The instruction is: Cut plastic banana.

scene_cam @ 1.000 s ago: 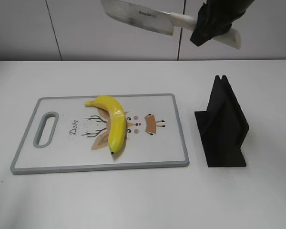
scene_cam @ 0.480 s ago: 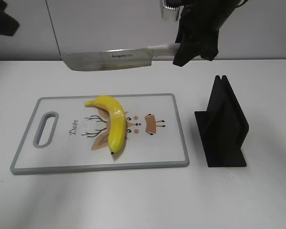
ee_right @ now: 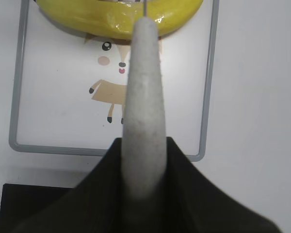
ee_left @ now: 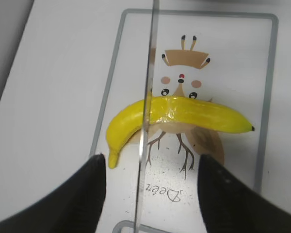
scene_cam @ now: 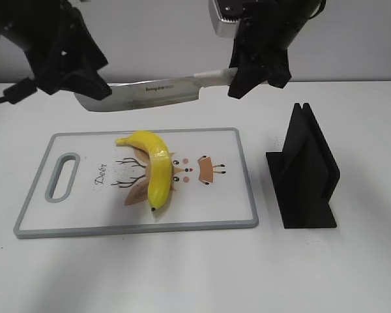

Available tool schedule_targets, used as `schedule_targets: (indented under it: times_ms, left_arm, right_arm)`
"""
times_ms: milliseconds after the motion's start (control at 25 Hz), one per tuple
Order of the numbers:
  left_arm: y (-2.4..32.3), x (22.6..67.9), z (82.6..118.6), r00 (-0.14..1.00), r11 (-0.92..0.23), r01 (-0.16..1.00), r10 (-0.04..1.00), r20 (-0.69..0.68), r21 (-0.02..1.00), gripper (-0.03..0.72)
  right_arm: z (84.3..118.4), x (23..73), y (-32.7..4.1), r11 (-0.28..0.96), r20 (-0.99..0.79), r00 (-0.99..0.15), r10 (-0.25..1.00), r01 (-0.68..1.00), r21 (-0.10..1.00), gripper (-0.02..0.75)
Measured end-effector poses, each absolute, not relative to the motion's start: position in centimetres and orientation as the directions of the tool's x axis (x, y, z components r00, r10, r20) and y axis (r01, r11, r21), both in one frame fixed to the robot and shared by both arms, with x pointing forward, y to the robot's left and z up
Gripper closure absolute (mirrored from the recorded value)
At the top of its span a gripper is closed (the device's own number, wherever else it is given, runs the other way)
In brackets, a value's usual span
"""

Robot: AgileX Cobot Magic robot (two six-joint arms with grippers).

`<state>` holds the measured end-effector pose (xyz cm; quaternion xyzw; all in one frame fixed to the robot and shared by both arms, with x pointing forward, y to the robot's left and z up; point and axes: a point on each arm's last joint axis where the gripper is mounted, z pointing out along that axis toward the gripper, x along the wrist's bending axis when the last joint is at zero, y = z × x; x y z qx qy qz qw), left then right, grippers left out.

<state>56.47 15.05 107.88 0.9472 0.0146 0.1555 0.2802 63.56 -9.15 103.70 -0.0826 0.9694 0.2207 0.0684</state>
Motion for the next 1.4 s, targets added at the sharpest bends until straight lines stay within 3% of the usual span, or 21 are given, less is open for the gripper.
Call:
schedule_targets:
  times_ms: [200, 280, 320, 480, 560, 800, 1000, 1160, 1400]
  left_arm:
    - [14.6, 58.3, 105.3, 0.956, -0.854, -0.027, 0.129, 0.262, 0.519, 0.135]
    - [14.5, 58.7, 104.8, 0.954, -0.855, -0.021, 0.138, 0.267, 0.518, 0.189]
    - [14.5, 58.9, 104.6, 0.953, -0.856, -0.018, 0.142, 0.269, 0.517, 0.25]
    - [14.4, 59.3, 103.5, 0.957, -0.86, -0.005, 0.144, 0.251, 0.51, 0.618]
    - [14.3, 59.5, 102.8, 0.961, -0.864, 0.003, 0.141, 0.237, 0.503, 0.683]
    - [13.9, 60.8, 99.0, 0.975, -0.878, 0.045, 0.143, 0.171, 0.477, 0.705]
    - [13.4, 62.1, 92.6, 0.978, -0.885, 0.162, 0.202, 0.047, 0.436, 0.701]
    - [13.1, 62.5, 91.7, 0.975, -0.882, 0.199, 0.221, 0.002, 0.427, 0.693]
    - [13.1, 62.5, 92.0, 0.975, -0.882, 0.2, 0.222, 0.002, 0.426, 0.689]
  right_arm:
    - [103.8, 63.5, -9.0, 0.882, -0.163, -0.978, -0.128, -0.187, 0.432, 0.573]
    - [103.8, 63.5, -9.0, 0.88, -0.16, -0.979, -0.127, -0.186, 0.436, 0.573]
    - [103.7, 63.5, -9.0, 0.881, -0.158, -0.979, -0.127, -0.185, 0.436, 0.573]
    - [102.6, 63.9, -8.8, 0.884, -0.141, -0.982, -0.122, -0.173, 0.435, 0.573]
    - [101.7, 64.2, -8.7, 0.887, -0.128, -0.985, -0.117, -0.162, 0.433, 0.573]
    - [98.5, 65.0, -8.5, 0.906, -0.051, -0.996, -0.068, -0.083, 0.416, 0.573]
    - [92.0, 65.8, -8.3, 0.934, 0.076, -0.996, -0.04, -0.01, 0.356, 0.569]
    - [90.6, 66.1, -8.3, 0.94, 0.121, -0.993, -0.001, 0.04, 0.338, 0.563]
    - [91.2, 66.2, -8.3, 0.94, 0.116, -0.993, 0.013, 0.052, 0.338, 0.56]
